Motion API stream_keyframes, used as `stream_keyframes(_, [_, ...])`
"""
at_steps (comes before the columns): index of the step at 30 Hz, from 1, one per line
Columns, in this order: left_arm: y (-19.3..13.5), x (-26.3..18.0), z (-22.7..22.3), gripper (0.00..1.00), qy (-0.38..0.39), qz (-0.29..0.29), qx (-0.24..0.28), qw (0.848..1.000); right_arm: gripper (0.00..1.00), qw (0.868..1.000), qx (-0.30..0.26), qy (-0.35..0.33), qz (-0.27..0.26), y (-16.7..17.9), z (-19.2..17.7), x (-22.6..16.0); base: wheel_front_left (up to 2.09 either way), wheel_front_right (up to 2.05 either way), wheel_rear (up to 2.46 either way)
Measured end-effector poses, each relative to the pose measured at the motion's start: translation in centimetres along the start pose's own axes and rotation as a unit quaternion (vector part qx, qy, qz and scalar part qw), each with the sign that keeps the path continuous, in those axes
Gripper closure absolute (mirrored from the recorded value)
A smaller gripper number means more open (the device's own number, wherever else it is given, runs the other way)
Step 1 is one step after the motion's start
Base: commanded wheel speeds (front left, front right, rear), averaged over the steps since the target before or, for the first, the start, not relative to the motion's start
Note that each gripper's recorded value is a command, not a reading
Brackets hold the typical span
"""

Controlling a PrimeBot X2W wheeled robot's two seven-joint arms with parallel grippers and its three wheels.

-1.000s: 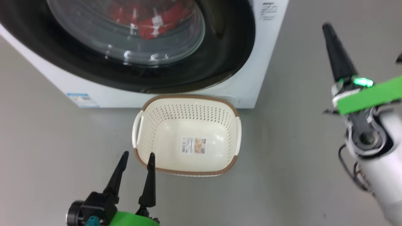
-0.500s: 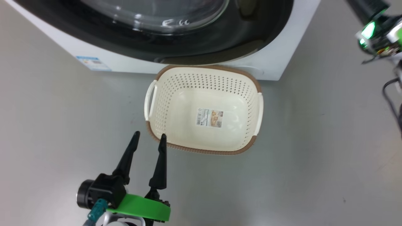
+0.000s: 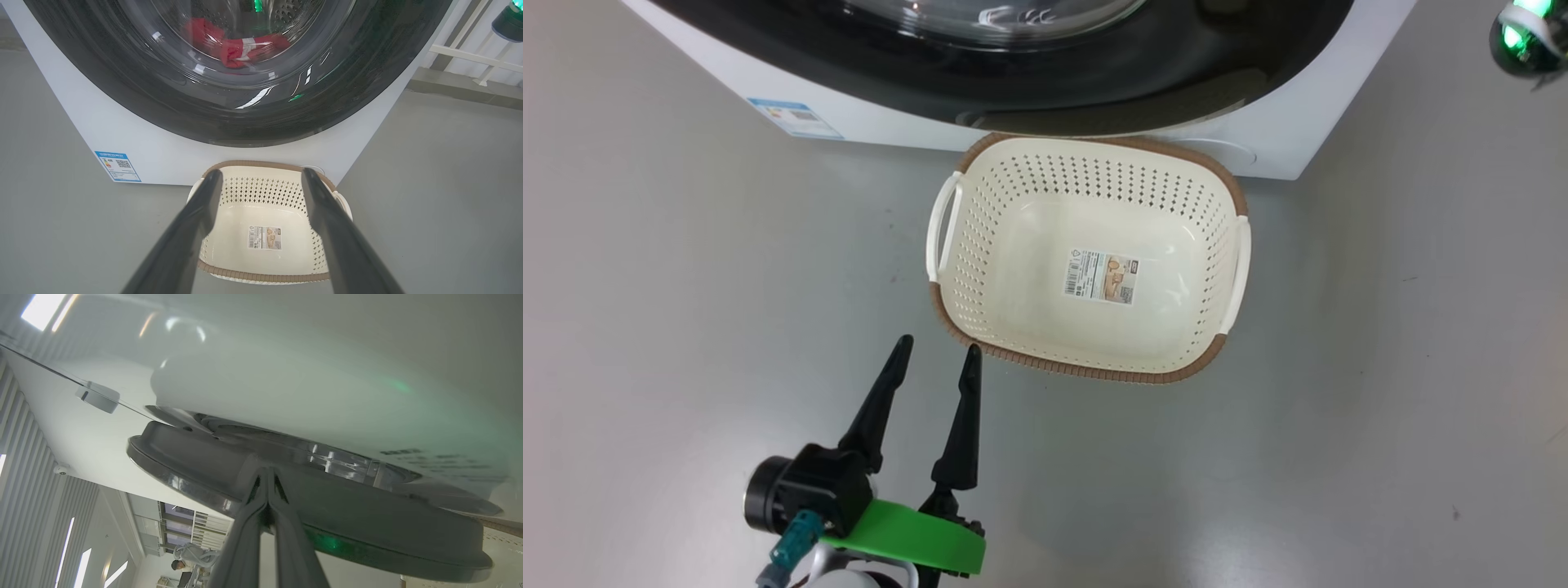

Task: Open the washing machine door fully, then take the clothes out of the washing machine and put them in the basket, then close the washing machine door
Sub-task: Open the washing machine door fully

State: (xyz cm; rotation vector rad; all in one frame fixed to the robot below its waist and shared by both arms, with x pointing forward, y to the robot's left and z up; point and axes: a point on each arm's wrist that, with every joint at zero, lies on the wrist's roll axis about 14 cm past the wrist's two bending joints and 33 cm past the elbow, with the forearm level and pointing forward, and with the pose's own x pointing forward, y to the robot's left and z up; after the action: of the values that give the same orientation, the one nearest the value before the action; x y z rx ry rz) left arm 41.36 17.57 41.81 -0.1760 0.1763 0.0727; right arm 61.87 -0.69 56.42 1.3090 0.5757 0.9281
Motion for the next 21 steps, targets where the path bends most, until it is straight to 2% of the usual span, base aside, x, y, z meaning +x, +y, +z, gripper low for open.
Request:
stream_keyframes(10, [0.1,0.2,-0.6,0.00,0.009,0.000,-0.004,1.000,1.00,0.999,0.016,0.036,-0.010,-1.5,-0.6,2.1,0.00,0.00,0.00])
stream_keyframes(21, [0.0,0.3,0.2,0.00,-0.002,-0.001,-0.010,1.000,1.00,0.997,-0.008,0.072,-0.028,-1.3,-2.2,2.2,0.00,0.00,0.00])
